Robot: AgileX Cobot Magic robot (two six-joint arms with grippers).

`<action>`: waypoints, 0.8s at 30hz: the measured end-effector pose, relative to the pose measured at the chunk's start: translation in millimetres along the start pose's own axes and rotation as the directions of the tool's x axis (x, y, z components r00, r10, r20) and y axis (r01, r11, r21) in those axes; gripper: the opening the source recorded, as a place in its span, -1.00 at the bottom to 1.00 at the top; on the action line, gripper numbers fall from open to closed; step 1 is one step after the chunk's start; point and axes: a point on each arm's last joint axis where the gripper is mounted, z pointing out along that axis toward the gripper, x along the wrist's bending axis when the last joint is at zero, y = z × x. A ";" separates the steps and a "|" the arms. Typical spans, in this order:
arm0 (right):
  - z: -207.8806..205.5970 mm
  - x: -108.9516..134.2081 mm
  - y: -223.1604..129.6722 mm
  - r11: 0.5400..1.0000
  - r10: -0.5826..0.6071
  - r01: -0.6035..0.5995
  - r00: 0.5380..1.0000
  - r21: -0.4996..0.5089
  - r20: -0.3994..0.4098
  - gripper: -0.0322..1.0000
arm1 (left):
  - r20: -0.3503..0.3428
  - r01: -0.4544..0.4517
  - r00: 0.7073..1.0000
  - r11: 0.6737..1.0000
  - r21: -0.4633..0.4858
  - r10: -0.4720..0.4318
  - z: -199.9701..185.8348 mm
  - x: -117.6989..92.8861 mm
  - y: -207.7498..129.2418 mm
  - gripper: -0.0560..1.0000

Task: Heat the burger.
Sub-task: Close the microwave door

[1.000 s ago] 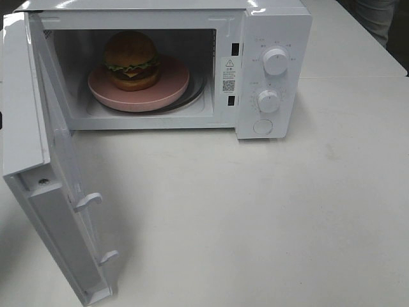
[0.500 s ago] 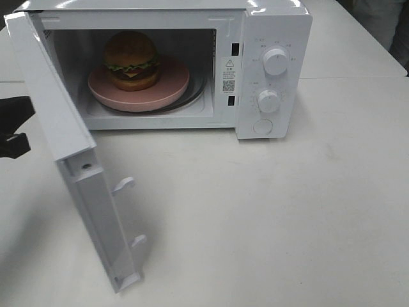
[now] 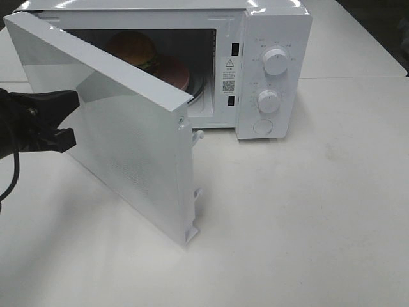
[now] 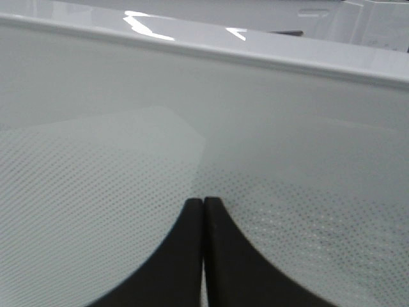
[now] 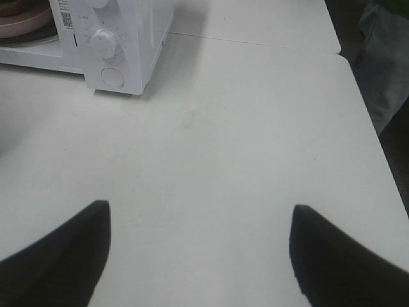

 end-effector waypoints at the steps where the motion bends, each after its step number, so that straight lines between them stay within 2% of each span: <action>1: 0.0 0.0 0.0 1.000 0.000 0.000 1.000 0.000 0.000 0.52 | 0.007 0.005 1.000 1.000 -0.003 -0.005 5.9 -2.5 0.8 -0.89; 10: 0.0 0.0 0.0 1.000 0.000 0.000 1.000 0.000 0.000 0.52 | 0.024 0.043 0.999 0.999 -0.018 -0.042 29.2 -17.9 3.2 -0.89; 14: 0.0 0.0 0.0 1.000 0.000 0.000 1.000 0.000 0.000 0.52 | 0.040 0.037 0.999 0.999 0.006 -0.037 45.5 -32.5 5.3 -0.89; 24: 0.0 0.0 0.0 1.000 0.000 0.000 1.000 0.000 0.000 0.52 | 0.033 0.067 0.997 0.997 0.035 -0.068 77.2 -49.1 15.1 -0.89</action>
